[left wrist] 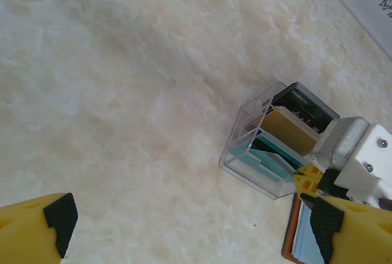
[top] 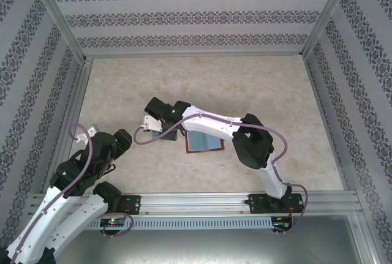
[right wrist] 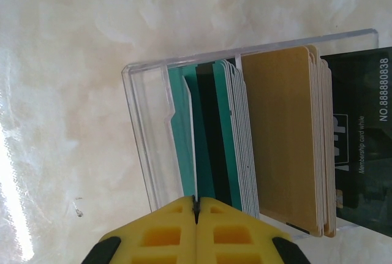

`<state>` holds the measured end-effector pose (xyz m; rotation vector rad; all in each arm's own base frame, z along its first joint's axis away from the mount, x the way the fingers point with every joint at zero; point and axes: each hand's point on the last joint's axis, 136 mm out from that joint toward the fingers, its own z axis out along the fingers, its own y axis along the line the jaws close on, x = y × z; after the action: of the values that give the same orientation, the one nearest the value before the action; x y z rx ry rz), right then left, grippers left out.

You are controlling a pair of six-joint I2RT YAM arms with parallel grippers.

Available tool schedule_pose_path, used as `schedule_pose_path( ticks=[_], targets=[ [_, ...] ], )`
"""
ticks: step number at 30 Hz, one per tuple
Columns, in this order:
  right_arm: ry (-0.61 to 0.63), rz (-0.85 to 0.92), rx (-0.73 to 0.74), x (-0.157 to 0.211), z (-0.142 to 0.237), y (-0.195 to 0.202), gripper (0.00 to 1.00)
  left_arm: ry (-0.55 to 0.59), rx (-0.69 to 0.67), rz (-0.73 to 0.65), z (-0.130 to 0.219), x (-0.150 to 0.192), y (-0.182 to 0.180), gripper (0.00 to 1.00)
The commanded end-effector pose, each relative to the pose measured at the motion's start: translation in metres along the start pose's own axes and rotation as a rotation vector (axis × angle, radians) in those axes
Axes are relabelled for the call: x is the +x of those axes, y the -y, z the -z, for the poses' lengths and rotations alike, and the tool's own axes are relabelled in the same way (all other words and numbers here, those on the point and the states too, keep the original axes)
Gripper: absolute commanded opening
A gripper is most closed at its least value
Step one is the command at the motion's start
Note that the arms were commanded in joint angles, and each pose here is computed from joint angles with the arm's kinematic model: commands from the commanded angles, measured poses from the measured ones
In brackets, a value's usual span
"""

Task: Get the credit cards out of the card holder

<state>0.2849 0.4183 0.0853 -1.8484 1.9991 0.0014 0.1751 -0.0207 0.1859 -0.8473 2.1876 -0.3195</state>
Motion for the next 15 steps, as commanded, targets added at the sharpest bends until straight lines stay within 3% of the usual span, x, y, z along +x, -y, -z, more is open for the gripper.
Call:
schedule_pose_path(
  ticks=[1,3,5,15],
  targets=[
    [-0.012,0.029,0.025,-0.004,-0.007,-0.001,0.03,-0.007,-0.029,0.01,0.0,0.003,-0.009,1.0],
    [-0.021,0.027,0.033,-0.002,-0.01,0.0,0.09,-0.006,-0.029,0.009,0.0,0.003,-0.009,1.0],
    [-0.026,0.024,0.043,-0.001,-0.012,0.002,0.22,-0.008,-0.029,0.009,0.0,0.003,-0.009,0.99],
    [-0.041,-0.015,0.094,0.004,-0.015,0.014,0.26,-0.015,-0.02,0.004,-0.002,0.005,-0.007,1.0]
  ],
)
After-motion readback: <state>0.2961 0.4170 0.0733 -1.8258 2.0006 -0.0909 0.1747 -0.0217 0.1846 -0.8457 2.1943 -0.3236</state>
